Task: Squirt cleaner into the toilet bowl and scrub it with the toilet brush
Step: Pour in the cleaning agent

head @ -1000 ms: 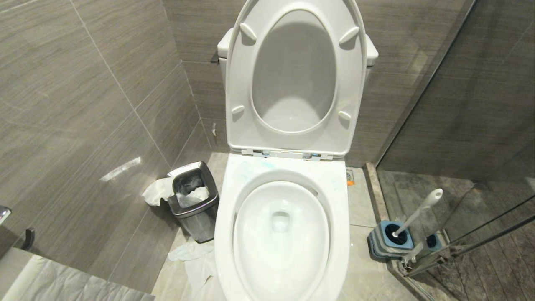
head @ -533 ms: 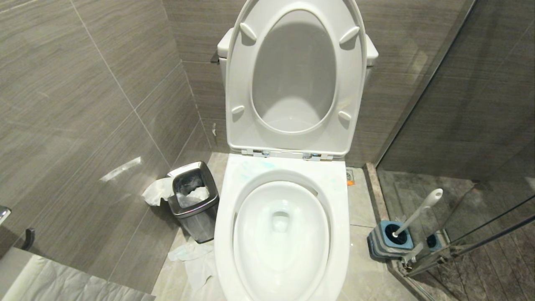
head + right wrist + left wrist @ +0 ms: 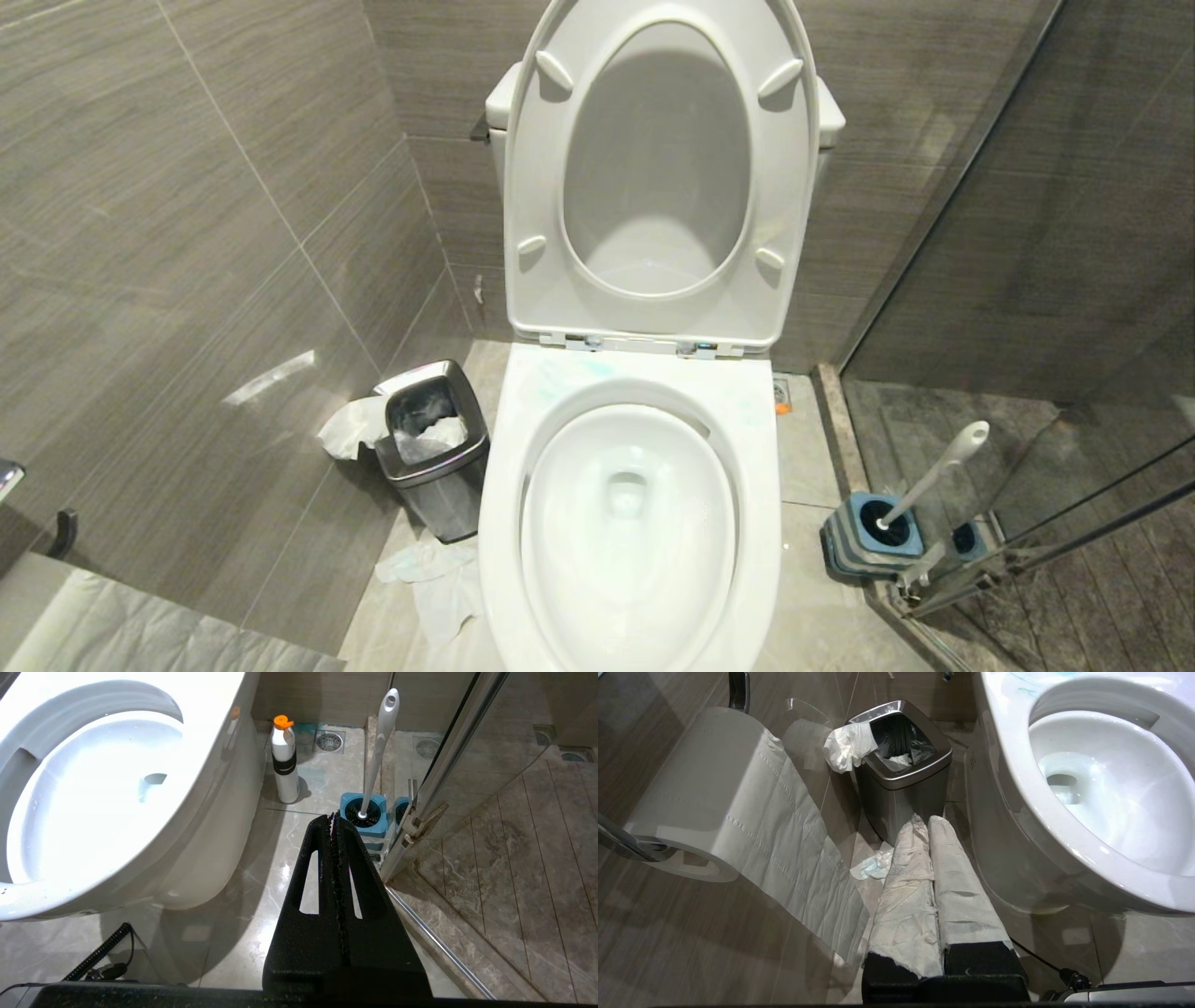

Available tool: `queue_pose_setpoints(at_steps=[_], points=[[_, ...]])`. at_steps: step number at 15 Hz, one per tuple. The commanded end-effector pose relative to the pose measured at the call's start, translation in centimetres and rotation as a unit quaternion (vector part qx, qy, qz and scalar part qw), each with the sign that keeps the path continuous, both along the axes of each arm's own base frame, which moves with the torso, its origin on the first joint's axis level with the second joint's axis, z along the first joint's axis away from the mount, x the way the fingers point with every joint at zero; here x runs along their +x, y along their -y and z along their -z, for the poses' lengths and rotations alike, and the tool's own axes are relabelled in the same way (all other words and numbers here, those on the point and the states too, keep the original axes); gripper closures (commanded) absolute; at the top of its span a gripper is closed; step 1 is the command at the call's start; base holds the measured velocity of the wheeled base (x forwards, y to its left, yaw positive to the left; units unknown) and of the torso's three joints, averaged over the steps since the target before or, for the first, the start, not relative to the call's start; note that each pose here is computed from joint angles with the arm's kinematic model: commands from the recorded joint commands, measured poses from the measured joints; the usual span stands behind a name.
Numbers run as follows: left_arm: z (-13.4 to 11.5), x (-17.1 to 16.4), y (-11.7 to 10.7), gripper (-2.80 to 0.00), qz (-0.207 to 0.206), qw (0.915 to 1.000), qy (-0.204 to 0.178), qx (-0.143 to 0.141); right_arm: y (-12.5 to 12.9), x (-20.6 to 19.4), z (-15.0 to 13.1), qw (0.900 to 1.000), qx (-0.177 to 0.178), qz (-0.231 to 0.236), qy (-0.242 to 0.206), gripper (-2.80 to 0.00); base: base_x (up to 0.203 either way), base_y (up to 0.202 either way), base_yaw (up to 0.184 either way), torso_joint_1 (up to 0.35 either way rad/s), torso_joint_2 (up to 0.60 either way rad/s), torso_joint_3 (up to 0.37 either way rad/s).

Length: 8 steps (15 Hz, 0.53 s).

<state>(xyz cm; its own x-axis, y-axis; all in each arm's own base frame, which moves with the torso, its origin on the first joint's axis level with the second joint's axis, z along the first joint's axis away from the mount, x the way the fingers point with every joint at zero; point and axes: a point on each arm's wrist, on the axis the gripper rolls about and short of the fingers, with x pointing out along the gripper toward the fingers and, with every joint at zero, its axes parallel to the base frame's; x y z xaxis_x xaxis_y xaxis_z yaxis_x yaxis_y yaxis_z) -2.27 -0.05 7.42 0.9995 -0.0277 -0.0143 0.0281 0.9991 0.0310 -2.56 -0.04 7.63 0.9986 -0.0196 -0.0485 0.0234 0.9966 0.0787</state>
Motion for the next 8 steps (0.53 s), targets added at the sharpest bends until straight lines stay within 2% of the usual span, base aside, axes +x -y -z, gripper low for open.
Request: queue_pose_setpoints(at_steps=[1,4,8], points=[[0.03,0.02,0.00,0.00,0.001,1.0000,-0.001,0.001,0.00,0.00,0.00,1.000,0.001,0.001,0.000,0.00,0.000,0.000,0.000,0.000,0.00,0.000],[0.02,0.03,-0.05,0.00,-0.012,0.9998,-0.001,-0.014,0.00,0.00,-0.02,1.000,0.000,0.000,0.000,0.00,0.000,0.000,0.000,0.000,0.00,0.000],[0.00,0.03,-0.05,0.00,-0.012,0.9998,0.000,-0.014,0.00,0.00,0.00,1.000,0.000,0.000,0.000,0.00,0.000,0.000,0.000,0.000,0.00,0.000]])
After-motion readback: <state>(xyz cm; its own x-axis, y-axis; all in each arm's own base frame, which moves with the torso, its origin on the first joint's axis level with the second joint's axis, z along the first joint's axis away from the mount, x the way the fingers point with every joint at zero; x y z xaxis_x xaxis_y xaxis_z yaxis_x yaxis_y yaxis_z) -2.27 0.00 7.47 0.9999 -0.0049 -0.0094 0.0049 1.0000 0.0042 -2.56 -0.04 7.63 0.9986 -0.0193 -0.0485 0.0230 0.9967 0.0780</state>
